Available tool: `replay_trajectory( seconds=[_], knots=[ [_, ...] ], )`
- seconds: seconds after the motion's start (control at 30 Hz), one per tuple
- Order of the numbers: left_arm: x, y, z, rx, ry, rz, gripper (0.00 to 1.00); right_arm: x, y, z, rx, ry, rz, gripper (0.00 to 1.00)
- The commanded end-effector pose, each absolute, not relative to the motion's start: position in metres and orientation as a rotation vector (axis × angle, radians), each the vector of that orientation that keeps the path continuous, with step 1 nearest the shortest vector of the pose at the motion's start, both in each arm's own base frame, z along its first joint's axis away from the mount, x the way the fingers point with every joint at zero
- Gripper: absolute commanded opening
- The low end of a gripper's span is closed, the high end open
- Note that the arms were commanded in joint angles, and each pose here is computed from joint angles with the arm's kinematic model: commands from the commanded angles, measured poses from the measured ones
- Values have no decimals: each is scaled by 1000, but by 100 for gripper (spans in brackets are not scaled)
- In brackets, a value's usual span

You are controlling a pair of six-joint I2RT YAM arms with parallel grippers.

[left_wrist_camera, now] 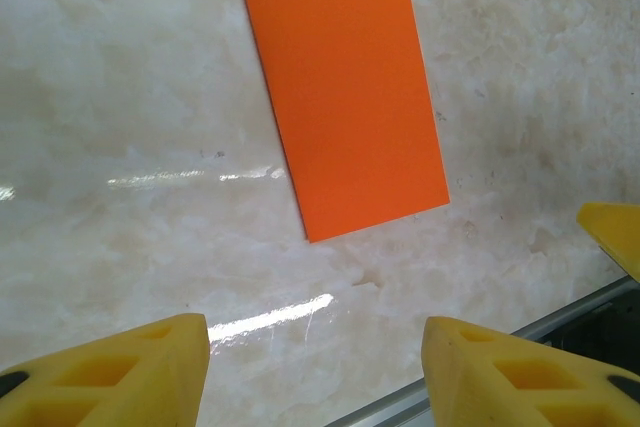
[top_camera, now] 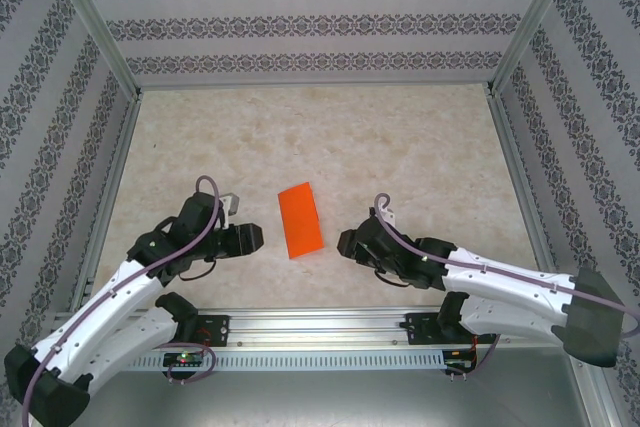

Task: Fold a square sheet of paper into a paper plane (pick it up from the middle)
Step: Third fold the triangle at the center of the table.

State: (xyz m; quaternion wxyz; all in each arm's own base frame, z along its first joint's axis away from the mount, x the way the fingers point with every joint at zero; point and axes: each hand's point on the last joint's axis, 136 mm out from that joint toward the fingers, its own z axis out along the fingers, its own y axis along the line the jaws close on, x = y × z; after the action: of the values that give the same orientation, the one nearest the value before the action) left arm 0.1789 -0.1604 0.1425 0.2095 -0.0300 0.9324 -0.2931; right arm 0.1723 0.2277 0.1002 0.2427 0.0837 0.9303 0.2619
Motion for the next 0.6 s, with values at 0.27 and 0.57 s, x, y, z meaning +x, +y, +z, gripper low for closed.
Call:
replay_trajectory(
  seconds=[0.27,0.57],
  knots=[
    [217,-198,134,-44,2613,-912,50,207,274,106,212,2501,1003,52],
    [239,-208,110,-91,2659,-882,44,247,304,97,44,2629,1091,51]
  ],
)
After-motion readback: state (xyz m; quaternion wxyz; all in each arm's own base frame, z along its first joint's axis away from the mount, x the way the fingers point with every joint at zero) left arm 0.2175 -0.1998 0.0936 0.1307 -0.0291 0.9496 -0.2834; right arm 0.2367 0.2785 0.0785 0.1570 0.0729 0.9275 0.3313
